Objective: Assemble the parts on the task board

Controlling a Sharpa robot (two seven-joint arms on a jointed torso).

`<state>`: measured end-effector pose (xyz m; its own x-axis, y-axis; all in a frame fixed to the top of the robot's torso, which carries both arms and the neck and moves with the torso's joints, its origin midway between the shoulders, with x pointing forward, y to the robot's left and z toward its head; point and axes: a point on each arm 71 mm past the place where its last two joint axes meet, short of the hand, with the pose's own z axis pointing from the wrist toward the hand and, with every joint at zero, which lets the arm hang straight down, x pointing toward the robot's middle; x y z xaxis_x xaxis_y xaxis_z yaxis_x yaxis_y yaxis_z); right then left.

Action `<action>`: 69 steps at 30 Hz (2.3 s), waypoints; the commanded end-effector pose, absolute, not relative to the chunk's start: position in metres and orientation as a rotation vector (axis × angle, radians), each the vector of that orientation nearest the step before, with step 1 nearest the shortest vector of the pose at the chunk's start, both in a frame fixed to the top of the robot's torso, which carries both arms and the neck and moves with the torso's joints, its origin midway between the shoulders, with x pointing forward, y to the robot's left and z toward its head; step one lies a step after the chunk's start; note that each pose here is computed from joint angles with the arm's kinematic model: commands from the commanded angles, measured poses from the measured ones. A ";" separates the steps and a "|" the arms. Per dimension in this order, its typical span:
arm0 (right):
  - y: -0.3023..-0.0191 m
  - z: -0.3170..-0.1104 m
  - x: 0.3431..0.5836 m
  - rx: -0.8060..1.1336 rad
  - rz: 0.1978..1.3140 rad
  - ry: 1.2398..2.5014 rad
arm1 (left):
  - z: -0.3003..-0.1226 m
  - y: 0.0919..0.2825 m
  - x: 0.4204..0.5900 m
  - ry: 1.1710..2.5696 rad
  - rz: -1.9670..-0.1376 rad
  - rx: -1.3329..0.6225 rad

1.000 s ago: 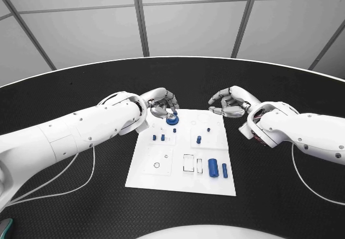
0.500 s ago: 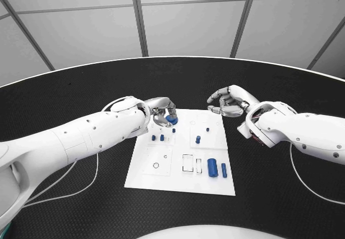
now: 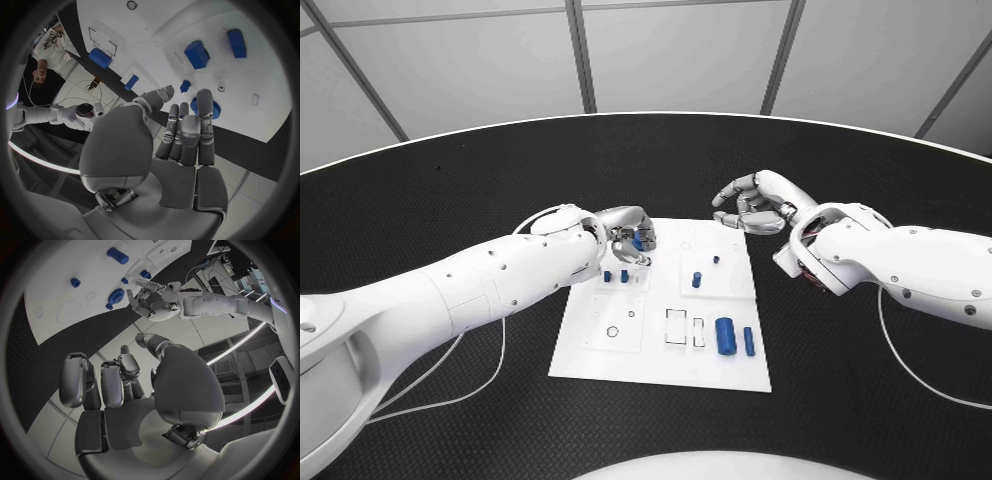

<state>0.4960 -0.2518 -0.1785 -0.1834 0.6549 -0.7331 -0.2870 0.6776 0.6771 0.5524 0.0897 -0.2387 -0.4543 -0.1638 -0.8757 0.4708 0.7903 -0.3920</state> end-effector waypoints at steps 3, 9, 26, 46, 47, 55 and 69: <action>-0.251 -0.179 0.496 0.315 0.867 1.540 | -0.243 0.089 0.552 1.926 -0.731 0.244; -0.251 -0.179 0.496 0.315 0.868 1.541 | -0.245 0.088 0.553 1.929 -0.719 0.251; -0.248 -0.179 0.496 0.313 0.872 1.545 | -0.250 0.088 0.559 1.958 -0.669 0.233; -0.245 -0.179 0.496 0.311 0.876 1.547 | -0.256 0.083 0.560 1.990 -0.651 0.230; -0.245 -0.179 0.496 0.311 0.877 1.547 | -0.257 0.083 0.560 1.991 -0.651 0.230; -0.245 -0.179 0.497 0.311 0.876 1.548 | -0.257 0.080 0.559 2.001 -0.654 0.237; -0.245 -0.179 0.496 0.311 0.877 1.550 | -0.259 0.082 0.560 2.023 -0.628 0.228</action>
<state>0.4963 -0.2450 -0.1790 -0.1978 0.6540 -0.7302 -0.2894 0.6727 0.6809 0.5602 0.0818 -0.2590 -0.5126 -0.0946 -0.8534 0.4061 0.8490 -0.3381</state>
